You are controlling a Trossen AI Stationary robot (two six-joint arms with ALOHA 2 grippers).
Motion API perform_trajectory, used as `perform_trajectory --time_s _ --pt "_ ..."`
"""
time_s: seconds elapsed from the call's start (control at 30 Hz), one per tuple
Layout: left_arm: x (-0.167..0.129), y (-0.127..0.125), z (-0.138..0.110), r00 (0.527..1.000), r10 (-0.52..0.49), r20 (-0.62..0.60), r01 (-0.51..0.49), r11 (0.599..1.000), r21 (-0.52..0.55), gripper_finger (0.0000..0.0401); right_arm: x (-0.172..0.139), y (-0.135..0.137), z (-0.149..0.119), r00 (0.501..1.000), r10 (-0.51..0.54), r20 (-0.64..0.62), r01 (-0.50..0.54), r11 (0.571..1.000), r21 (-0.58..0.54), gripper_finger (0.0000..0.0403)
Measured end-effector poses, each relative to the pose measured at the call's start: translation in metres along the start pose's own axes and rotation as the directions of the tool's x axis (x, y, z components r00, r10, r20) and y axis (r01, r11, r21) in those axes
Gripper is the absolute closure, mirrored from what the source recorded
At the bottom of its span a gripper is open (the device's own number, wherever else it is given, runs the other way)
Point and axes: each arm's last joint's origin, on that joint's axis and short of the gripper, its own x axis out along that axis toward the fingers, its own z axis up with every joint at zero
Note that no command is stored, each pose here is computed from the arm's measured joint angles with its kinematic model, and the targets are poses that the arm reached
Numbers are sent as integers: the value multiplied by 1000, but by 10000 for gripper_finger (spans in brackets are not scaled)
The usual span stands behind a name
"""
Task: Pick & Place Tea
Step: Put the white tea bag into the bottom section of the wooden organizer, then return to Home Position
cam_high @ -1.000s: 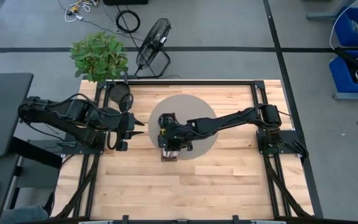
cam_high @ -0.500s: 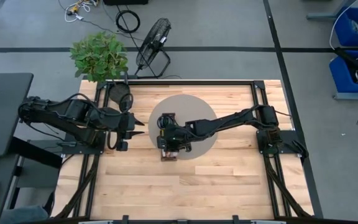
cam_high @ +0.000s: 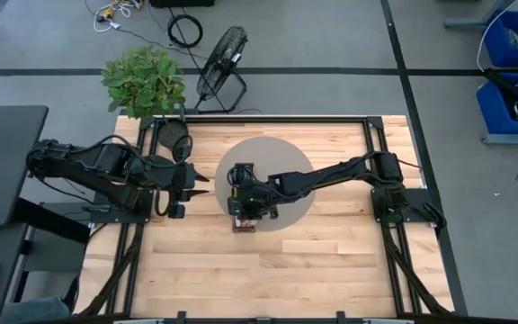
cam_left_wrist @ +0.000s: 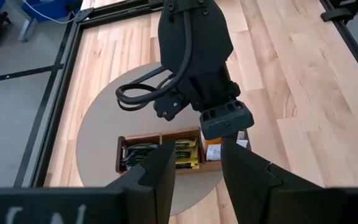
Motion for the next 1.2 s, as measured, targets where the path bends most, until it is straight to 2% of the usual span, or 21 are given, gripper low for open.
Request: perform_trajectory --time_s 0.23,0.37,0.53,0.67,0.9,1.03,1.1,1.2 --pt "0 0 0 1000 0 -1 0 1000 -6 269 0 3 0 999 32 -16 -32 999 -2 273" --pt "0 0 -1 1000 0 -8 0 1000 -16 269 -5 5 -1 999 43 -17 -43 999 -3 249" --pt "0 0 -1 1000 0 -8 0 1000 -16 269 -18 11 -2 998 68 -6 -68 998 4 241" --pt "0 0 -1 1000 0 -11 0 1000 -15 269 -31 12 -4 999 45 6 -45 999 -3 243" --pt "0 0 -1 1000 0 -12 0 1000 -14 269 -65 16 -8 998 26 59 -20 994 -108 246" --pt "0 0 -1 1000 0 -12 0 1000 -14 269 -87 14 -12 997 -11 80 29 973 -229 279" --pt "0 0 -1 1000 0 -12 0 1000 -14 269 -98 14 -15 995 -13 95 40 957 -288 318" --pt "0 0 -1 1000 0 -11 0 1000 -14 269 -114 14 -21 992 -17 125 68 908 -412 384"
